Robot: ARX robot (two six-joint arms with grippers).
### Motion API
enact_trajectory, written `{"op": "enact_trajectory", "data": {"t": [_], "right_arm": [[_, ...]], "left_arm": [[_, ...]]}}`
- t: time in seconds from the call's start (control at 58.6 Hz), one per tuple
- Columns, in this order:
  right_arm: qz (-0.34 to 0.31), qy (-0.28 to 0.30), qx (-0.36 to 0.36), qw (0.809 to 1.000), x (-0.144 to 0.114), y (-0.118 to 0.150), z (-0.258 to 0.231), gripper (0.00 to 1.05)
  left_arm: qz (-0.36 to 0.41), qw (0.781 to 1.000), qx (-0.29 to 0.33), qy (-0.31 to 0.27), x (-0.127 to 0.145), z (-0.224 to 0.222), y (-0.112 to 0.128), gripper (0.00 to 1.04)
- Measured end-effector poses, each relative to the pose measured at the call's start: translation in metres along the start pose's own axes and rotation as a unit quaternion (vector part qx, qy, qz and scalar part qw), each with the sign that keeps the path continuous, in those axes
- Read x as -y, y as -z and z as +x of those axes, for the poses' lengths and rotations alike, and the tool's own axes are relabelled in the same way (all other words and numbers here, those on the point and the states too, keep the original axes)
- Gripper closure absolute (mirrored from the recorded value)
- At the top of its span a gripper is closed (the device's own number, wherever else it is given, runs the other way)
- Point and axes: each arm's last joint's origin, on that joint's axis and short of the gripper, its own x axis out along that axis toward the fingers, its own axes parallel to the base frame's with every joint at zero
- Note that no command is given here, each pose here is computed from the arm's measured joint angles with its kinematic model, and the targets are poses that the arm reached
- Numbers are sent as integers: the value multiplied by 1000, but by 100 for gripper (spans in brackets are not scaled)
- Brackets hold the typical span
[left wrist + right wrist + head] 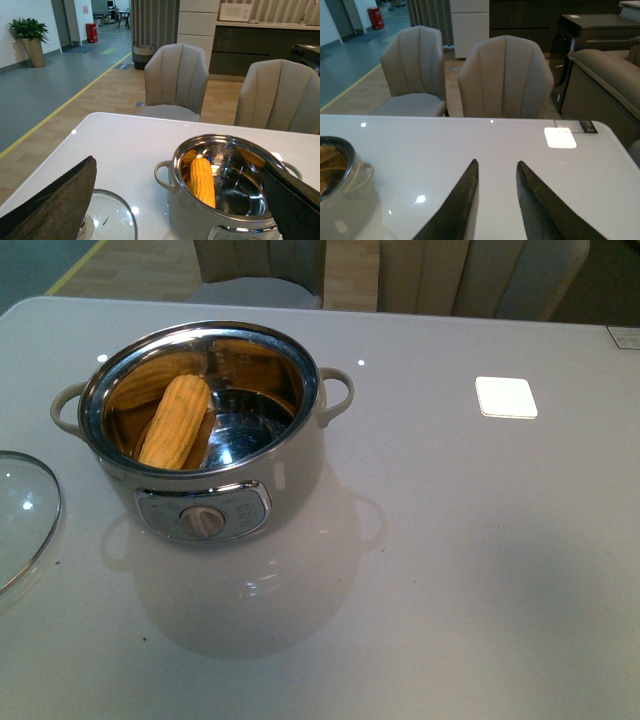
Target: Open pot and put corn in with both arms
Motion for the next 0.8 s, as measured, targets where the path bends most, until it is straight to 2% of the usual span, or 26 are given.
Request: {"op": "enact_trajectory", "data": {"t": [0.034, 0.171, 0.46, 0.802], "right_arm": [[-3, -2, 1, 1000, 2, 2, -3, 103], [-3, 5, 0, 1000, 13, 9, -13, 103], [-3, 3, 8, 1000, 13, 18, -27, 103], [-3, 3, 14, 1000, 13, 16, -38, 103]], "left_arm": [[0, 1000, 0, 0, 0, 0, 0, 7], [0, 1000, 0, 0, 0, 0, 0, 7], [0, 1000, 0, 0, 0, 0, 0, 7], [0, 1000, 0, 0, 0, 0, 0, 7]]}}
